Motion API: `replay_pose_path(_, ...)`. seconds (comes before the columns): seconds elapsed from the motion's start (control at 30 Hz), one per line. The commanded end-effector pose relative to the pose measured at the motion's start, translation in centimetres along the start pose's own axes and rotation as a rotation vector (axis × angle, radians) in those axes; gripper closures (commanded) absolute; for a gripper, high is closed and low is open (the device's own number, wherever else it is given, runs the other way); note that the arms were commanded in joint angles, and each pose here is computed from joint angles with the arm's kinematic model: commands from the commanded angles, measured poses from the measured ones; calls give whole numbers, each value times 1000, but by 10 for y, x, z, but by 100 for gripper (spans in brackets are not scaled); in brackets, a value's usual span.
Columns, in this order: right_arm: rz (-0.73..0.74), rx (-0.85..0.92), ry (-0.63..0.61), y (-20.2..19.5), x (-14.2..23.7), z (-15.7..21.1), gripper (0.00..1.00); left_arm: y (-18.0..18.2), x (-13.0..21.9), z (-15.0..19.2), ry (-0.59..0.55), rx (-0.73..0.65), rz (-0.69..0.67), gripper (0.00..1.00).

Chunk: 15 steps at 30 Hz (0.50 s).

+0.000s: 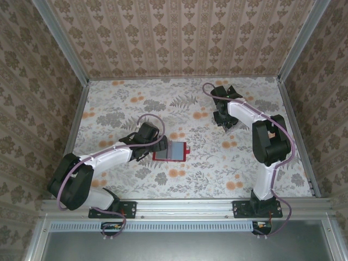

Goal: Put the credit cards into the card holder
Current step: Pick up the credit card from the storage box.

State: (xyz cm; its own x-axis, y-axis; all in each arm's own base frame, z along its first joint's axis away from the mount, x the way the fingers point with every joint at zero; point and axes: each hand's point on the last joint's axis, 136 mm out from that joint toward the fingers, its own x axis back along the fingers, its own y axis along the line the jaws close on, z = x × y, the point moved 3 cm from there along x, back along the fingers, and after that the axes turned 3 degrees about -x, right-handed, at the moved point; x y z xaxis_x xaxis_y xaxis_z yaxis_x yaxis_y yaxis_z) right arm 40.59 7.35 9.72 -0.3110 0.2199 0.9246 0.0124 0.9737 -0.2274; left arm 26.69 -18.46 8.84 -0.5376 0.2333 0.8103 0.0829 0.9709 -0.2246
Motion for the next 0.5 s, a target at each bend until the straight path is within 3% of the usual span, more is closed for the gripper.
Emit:
replay_pose_path(0.0,27,-17,-70,-12,25,-15,60,3,-2,2,6,-9,2,0)
replay_pose_path(0.47,92,43,0,-10,-2,-12,59,7,-4,2,9,2,5,0)
